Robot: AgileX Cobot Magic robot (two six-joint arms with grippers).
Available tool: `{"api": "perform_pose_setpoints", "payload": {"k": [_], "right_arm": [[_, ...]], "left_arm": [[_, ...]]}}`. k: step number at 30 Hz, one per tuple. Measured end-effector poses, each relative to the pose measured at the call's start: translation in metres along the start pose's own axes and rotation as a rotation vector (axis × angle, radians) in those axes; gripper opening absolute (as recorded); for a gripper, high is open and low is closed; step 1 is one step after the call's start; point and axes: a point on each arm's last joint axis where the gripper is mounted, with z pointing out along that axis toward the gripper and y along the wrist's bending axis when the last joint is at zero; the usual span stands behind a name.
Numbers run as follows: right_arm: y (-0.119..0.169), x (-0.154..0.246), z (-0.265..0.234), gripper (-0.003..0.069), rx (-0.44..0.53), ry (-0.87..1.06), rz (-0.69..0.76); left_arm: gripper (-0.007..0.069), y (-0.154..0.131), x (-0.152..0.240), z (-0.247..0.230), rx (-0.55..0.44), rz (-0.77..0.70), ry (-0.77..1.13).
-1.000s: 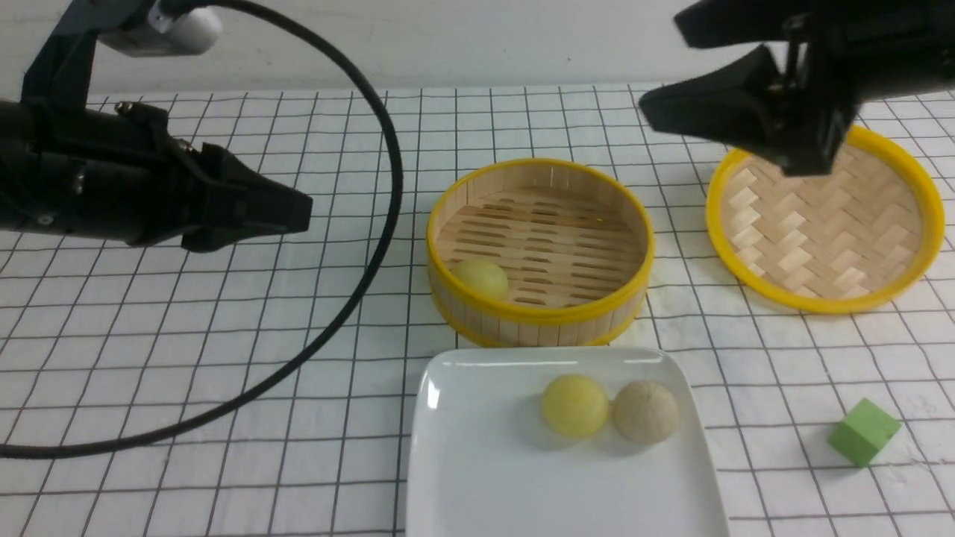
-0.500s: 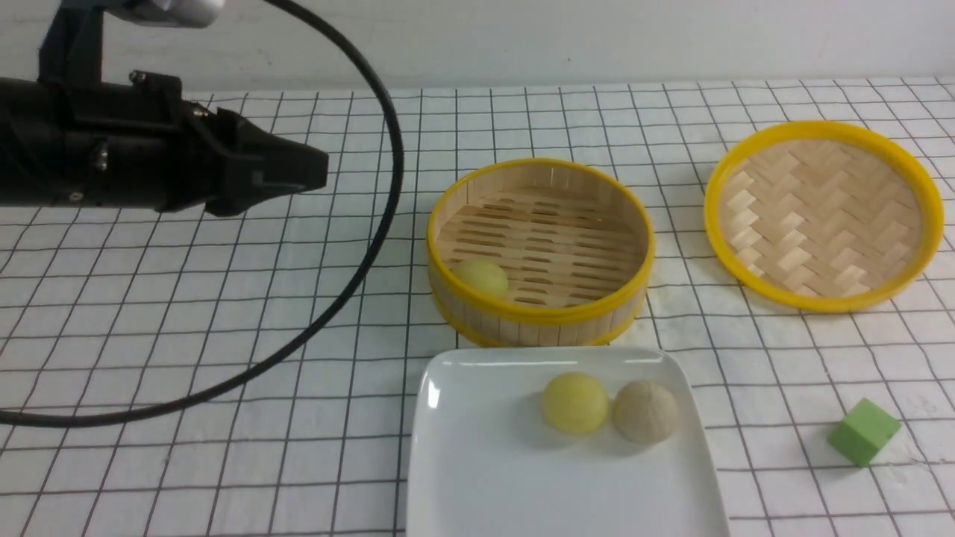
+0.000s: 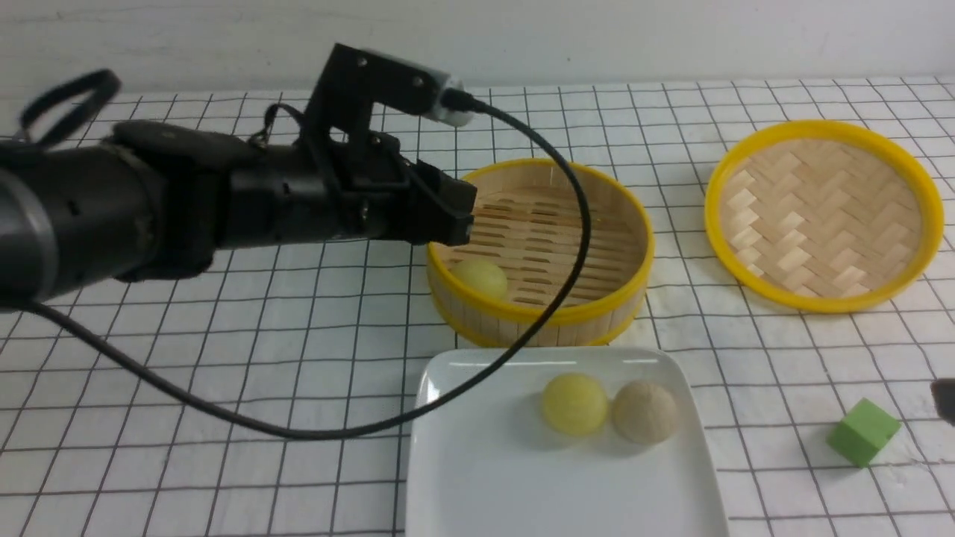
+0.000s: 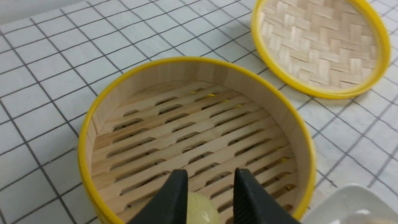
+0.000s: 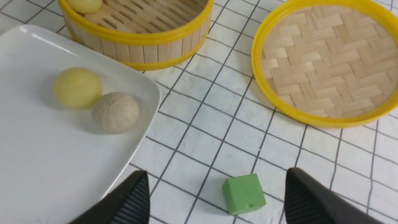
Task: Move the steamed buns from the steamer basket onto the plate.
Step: Use the left arm to grab the steamed stuffed bun that is closest to it
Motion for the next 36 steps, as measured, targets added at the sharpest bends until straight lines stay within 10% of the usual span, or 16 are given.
{"api": "perform_pose_setpoints", "payload": {"k": [36], "right_arm": [[0.003, 0.028, 0.014, 0.0563, 0.01, -0.09, 0.024]], "left_arm": [[0.0242, 0.021, 0.04, 0.112, 0.005, 0.011, 0.121]]}}
